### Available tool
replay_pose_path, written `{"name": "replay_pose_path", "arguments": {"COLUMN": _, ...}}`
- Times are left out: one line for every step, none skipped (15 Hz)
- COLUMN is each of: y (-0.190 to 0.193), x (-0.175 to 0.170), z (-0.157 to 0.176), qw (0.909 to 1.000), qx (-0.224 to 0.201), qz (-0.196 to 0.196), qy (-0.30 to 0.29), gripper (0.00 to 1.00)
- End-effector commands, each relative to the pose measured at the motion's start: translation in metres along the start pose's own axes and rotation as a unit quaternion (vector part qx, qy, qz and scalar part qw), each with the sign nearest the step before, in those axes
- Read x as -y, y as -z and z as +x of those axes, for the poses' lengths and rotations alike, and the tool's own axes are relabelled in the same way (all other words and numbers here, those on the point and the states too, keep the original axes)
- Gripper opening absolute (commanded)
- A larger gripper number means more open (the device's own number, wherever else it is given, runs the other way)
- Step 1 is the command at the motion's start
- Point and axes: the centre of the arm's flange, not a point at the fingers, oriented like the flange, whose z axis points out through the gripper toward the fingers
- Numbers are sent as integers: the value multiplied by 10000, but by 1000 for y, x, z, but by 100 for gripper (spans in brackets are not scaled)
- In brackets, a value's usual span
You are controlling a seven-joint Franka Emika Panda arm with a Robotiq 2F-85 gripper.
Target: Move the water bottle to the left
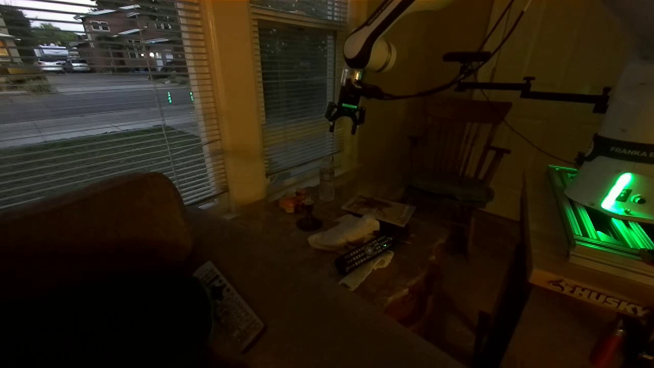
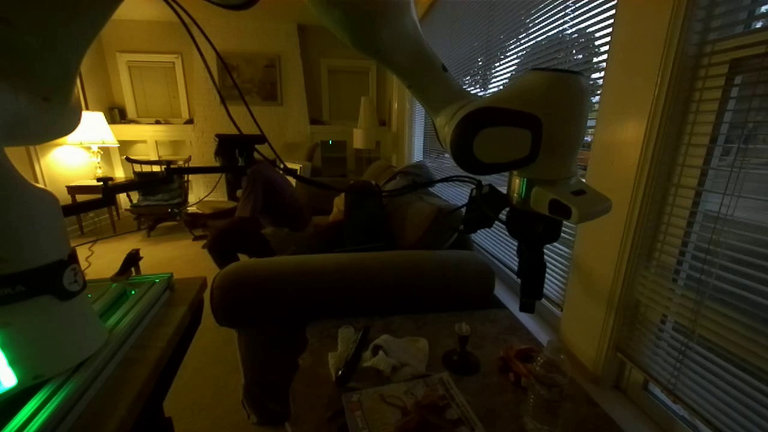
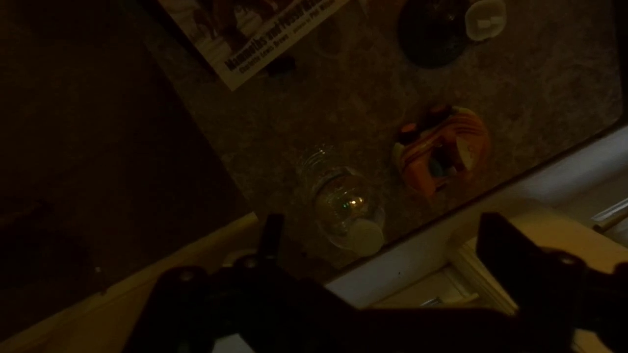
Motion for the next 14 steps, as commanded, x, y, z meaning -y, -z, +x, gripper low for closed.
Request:
{"name": "replay_pose_path", "arguments": {"y": -18, "x": 2, "z": 20, "qw": 10000, "qx": 69, "qz": -1, "qy": 3, "gripper": 100}}
{"name": "replay_pose_path", "arguments": {"y": -23, "x": 1, "z": 23, "qw": 10000, "qx": 58, "qz": -19, "qy": 5, "gripper": 100}}
{"name": "replay_pose_path", "arguments": {"y": -29, "x": 1, "z": 26, "qw": 10000, "qx": 26, "qz": -47, "qy": 3, "gripper": 100}}
{"name": "replay_pose_path", "arguments": {"y": -34, "x": 2, "z": 29, "qw": 10000, "qx": 40, "qz": -68, "qy": 6, "gripper": 100}}
{"name": "replay_pose_path", "arguments": {"y": -40, "x": 1, "z": 32, "qw": 9999, "qx": 38, "qz": -96, "qy": 22, "gripper": 100}}
{"name": "replay_pose_path", "arguments": {"y": -46, "x": 2, "z": 35, "qw": 9999, "qx": 10, "qz": -169, "qy": 19, "gripper": 100}}
{"name": "replay_pose_path", "arguments": {"y": -52, "x": 2, "z": 38, "qw": 9997, "qx": 48, "qz": -235, "qy": -6, "gripper": 100}}
{"name": "replay_pose_path", "arguments": {"y": -58, "x": 2, "z": 42, "qw": 9996, "qx": 55, "qz": -293, "qy": 2, "gripper": 100}}
{"name": "replay_pose_path", "arguments": {"y": -63, "x": 2, "z": 44, "qw": 9993, "qx": 65, "qz": -355, "qy": 3, "gripper": 100}}
{"name": "replay_pose_path", "arguments": {"y": -67, "x": 3, "z": 47, "qw": 9992, "qx": 90, "qz": -398, "qy": 26, "gripper": 100}}
{"name": "replay_pose_path", "arguments": {"y": -72, "x": 4, "z": 49, "qw": 9990, "qx": 95, "qz": -445, "qy": 46, "gripper": 100}}
{"name": "replay_pose_path", "arguments": {"y": -76, "x": 4, "z": 51, "qw": 9988, "qx": 99, "qz": -473, "qy": 67, "gripper": 100}}
{"name": "replay_pose_path", "arguments": {"y": -79, "x": 7, "z": 55, "qw": 9988, "qx": 91, "qz": -478, "qy": 96, "gripper": 100}}
{"name": "replay_pose_path", "arguments": {"y": -80, "x": 10, "z": 56, "qw": 9989, "qx": 77, "qz": -444, "qy": 109, "gripper": 100}}
